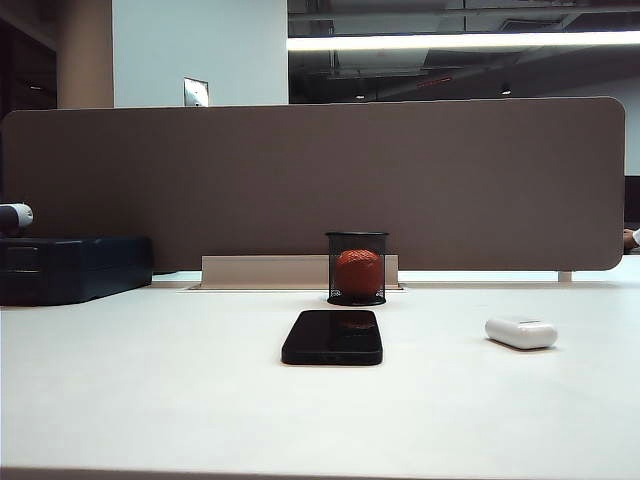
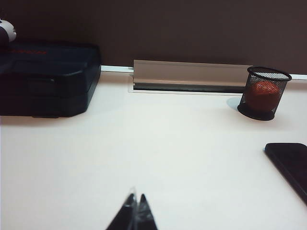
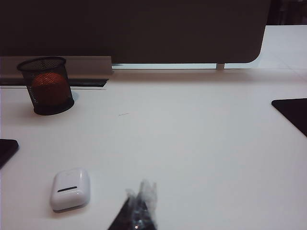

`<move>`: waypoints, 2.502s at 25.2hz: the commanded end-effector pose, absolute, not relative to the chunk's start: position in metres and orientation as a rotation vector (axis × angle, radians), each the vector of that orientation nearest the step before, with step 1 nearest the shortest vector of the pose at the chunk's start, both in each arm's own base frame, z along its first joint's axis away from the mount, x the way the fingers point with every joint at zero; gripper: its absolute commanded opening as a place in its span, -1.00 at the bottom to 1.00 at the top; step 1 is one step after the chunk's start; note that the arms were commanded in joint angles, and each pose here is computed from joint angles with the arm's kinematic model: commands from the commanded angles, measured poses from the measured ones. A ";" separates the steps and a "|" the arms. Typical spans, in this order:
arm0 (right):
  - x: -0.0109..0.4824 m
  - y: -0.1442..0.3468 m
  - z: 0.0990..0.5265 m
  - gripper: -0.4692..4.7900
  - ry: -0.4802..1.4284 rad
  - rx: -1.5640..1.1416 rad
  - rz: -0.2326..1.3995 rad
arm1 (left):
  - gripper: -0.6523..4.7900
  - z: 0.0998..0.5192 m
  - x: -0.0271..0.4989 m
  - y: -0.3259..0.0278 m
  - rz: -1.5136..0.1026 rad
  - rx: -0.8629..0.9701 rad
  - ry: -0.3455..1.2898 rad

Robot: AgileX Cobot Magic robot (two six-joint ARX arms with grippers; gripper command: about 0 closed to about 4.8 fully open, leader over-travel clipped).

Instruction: Find the wireless headphone case on the desktop and place it on the left side of the phone.

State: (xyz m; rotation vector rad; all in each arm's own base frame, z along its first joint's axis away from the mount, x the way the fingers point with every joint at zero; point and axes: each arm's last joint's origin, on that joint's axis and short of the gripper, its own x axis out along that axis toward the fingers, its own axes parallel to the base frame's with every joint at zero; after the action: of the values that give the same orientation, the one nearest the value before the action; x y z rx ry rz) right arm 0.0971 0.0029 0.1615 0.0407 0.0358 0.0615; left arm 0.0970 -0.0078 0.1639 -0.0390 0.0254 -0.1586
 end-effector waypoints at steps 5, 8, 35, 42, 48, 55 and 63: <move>0.097 0.003 0.164 -0.85 0.016 0.042 0.060 | -0.78 0.165 0.097 -0.008 -0.160 -0.035 0.019; 0.097 0.003 0.164 -0.85 0.015 0.042 0.060 | -0.78 0.165 0.097 -0.008 -0.160 -0.035 0.018; 0.001 -0.005 0.386 -0.85 -0.328 0.018 -0.142 | -0.78 0.158 0.096 -0.008 -0.159 -0.037 0.098; 0.001 -0.004 0.455 -0.85 -0.273 0.011 -0.139 | -0.78 0.163 0.097 -0.008 -0.160 -0.036 0.038; 0.002 -0.004 0.492 -0.85 -0.231 0.007 -0.139 | -0.78 0.167 0.097 -0.008 -0.162 -0.034 0.000; 0.011 0.000 0.537 -0.85 -0.142 -0.010 -0.005 | -0.78 0.169 0.096 -0.011 -0.285 -0.032 -0.020; 0.032 0.002 0.560 -0.85 0.115 0.000 0.051 | -0.78 0.169 0.094 -0.016 -0.450 -0.029 -0.017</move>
State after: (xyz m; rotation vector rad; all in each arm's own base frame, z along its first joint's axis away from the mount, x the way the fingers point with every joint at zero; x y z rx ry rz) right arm 0.0302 0.0012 0.5618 -0.0091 0.0637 0.0407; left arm 0.0949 -0.0150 0.1669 -0.0364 -0.0006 -0.4163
